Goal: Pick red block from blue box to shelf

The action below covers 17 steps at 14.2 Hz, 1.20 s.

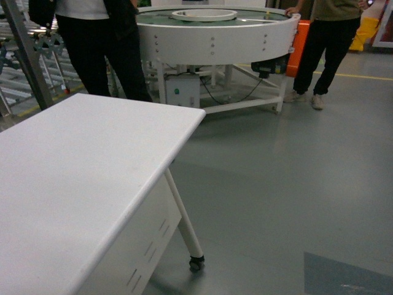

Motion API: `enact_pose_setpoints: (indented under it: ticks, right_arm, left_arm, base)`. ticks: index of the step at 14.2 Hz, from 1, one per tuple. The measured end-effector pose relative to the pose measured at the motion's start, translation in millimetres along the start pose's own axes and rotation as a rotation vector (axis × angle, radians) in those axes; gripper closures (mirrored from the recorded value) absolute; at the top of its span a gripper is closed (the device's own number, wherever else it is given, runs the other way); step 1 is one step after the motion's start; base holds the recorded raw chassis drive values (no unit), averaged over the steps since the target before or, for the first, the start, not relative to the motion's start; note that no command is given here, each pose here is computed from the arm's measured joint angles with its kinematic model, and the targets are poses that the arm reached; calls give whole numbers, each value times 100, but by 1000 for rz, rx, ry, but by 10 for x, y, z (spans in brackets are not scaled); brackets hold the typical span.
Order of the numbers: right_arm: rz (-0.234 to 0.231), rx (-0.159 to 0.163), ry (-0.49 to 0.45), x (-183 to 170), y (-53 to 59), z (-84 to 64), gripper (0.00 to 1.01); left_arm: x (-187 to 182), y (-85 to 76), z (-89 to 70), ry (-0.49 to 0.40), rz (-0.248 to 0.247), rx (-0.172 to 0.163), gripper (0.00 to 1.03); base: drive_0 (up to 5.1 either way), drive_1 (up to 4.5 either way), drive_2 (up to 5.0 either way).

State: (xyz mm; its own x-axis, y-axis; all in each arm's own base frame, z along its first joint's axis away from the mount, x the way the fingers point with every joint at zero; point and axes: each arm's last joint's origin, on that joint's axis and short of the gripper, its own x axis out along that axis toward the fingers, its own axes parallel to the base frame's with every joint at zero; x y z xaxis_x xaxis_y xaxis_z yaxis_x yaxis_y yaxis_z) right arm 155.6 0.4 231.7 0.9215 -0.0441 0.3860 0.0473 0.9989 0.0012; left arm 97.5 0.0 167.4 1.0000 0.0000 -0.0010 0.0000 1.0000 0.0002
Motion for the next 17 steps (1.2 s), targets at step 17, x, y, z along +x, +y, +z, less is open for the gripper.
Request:
enact_pose_setpoints:
  ticks: [17]
  right_arm:
    - [0, 0, -2, -3, 0, 0, 74]
  left_arm:
    - [0, 0, 2, -2, 1, 0, 5]
  base:
    - [-152, 1, -305]
